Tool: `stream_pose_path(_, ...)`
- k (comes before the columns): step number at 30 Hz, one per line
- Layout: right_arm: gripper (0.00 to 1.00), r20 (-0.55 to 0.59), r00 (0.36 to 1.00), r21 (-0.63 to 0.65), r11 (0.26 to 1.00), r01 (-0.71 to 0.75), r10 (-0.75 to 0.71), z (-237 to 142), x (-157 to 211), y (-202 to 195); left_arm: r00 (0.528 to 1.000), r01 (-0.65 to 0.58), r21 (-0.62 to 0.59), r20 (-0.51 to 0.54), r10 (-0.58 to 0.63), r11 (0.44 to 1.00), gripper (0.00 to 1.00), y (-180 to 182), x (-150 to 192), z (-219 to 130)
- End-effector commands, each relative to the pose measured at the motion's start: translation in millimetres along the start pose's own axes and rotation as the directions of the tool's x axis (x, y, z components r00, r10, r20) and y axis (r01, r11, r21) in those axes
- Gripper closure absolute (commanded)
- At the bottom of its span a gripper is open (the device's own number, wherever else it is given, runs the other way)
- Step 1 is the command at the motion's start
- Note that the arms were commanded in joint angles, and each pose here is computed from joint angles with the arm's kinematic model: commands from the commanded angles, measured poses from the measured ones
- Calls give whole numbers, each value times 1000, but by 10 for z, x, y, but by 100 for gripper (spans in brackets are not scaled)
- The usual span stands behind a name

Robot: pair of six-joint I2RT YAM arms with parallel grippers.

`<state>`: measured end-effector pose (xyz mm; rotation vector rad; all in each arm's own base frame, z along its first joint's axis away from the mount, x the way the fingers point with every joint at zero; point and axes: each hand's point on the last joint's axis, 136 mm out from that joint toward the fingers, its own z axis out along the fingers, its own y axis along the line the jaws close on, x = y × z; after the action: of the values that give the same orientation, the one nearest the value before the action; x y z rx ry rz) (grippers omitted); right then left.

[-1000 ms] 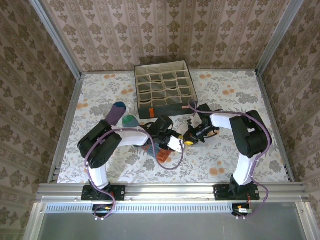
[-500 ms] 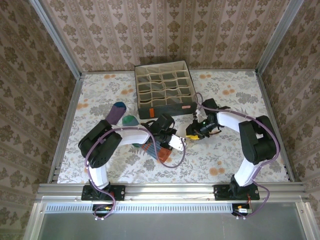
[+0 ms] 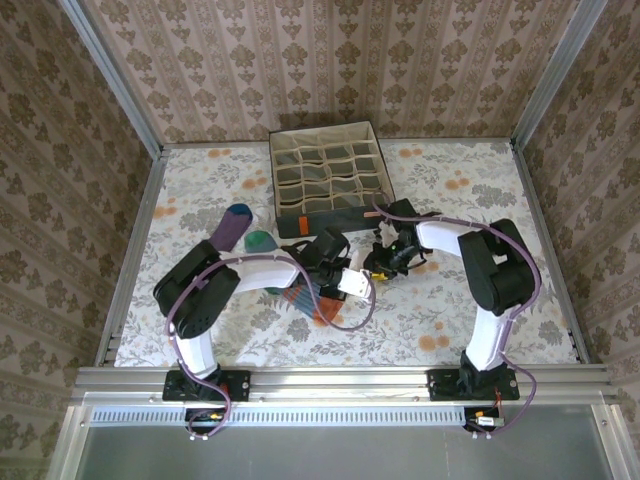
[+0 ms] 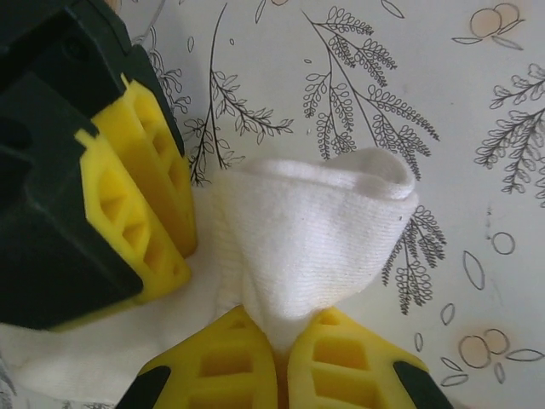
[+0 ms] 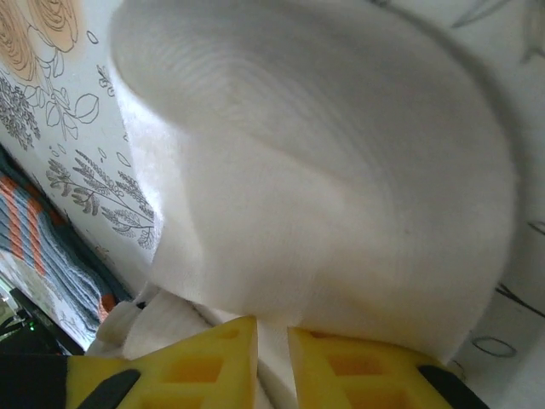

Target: Roll the socks

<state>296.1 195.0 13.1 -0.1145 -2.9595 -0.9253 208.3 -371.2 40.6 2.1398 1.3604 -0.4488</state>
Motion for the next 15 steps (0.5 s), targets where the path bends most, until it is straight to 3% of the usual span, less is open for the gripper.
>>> stream_pose_path(1,79,54,994,239,965,-104,94,19,47,-659,976,216,291,-86,-199,932,100,-537,134,-54)
stream_pose_path(6,71,195,981,113,993,-17,-5,-183,-92,-349,933,357,431,-122,-339,829,100,-517,58,-46)
stream_pose_path(15,59,417,905,4,996,90,-83,-668,71,-65,853,519,476,-233,-468,709,100,-351,125,101)
